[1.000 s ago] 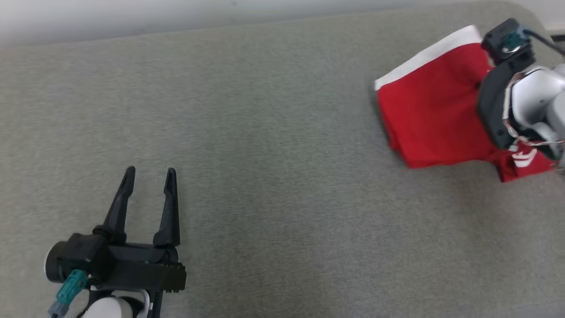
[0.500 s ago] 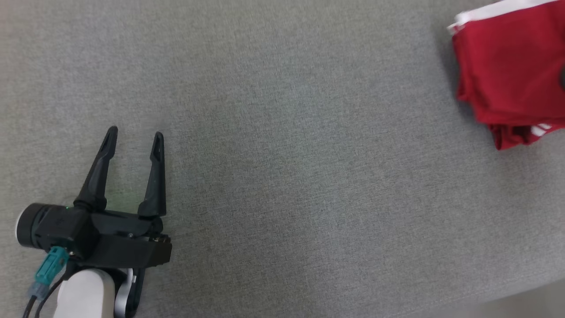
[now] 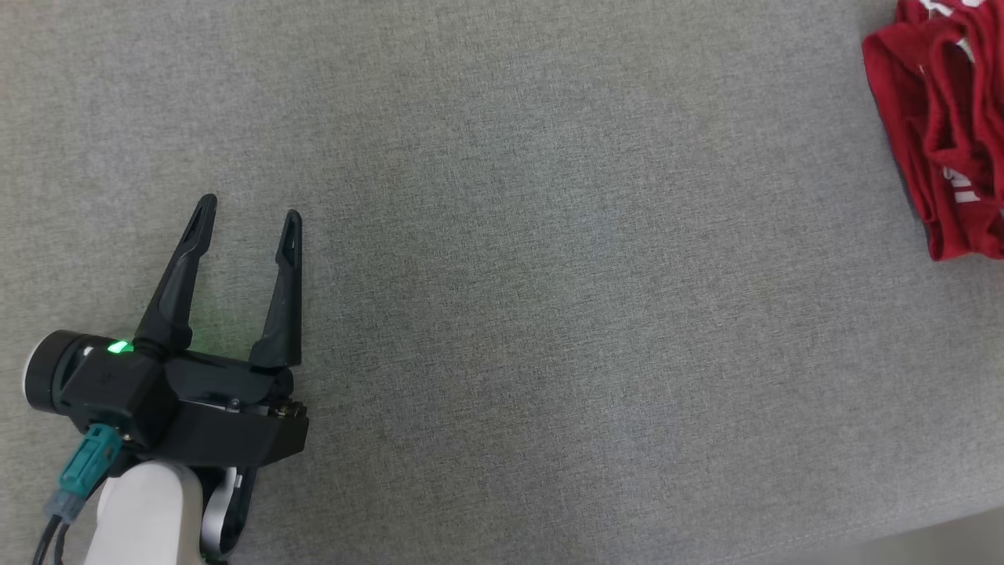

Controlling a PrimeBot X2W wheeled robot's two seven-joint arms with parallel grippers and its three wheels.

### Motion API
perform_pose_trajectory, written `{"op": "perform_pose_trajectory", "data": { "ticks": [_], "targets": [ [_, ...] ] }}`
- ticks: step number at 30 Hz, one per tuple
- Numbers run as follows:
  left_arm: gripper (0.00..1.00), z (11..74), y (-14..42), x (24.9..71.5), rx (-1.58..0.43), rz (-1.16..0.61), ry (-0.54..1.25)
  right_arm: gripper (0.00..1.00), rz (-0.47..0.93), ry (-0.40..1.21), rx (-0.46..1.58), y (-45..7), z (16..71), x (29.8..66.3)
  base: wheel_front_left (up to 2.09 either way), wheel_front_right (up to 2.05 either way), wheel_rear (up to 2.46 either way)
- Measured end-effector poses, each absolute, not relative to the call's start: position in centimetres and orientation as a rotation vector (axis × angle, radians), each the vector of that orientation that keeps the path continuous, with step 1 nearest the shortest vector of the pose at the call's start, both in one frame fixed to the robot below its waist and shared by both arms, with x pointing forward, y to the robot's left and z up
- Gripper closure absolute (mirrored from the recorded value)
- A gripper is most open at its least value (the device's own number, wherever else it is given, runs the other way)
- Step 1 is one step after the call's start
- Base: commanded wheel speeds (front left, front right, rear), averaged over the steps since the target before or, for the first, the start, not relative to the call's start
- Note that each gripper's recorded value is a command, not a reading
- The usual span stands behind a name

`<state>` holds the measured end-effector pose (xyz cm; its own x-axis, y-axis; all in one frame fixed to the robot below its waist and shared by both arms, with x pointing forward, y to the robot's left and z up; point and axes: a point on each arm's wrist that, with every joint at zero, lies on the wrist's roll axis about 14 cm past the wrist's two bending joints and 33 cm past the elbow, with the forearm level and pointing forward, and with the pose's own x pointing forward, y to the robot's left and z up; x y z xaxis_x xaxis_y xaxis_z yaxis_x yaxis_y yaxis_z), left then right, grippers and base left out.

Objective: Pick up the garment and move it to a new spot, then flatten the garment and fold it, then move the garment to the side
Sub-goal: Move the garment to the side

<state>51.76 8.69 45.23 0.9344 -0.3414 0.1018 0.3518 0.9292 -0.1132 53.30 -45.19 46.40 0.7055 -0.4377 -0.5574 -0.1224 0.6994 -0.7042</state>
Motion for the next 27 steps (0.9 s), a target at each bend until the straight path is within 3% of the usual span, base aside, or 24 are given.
{"op": "perform_pose_trajectory", "data": {
  "ticks": [11, 23, 27],
  "targets": [
    [0.00, 47.1, 10.1, 50.2, -0.146, -0.302, -0.085, 0.00, -0.158, 0.388, -0.533, -40.0, 49.6, 54.5, 0.00, 0.00, 0.00],
    [0.00, 48.9, 14.7, 45.8, -0.129, -0.161, -0.066, 0.00, -0.054, 0.104, -0.087, -28.7, 49.3, 49.2, 0.00, 0.00, 0.00],
    [0.00, 49.9, 15.7, 44.4, -0.120, -0.129, -0.081, 0.00, -0.014, 0.060, -0.044, -26.4, 49.7, 46.5, 0.00, 0.00, 0.00]
  ]
}}
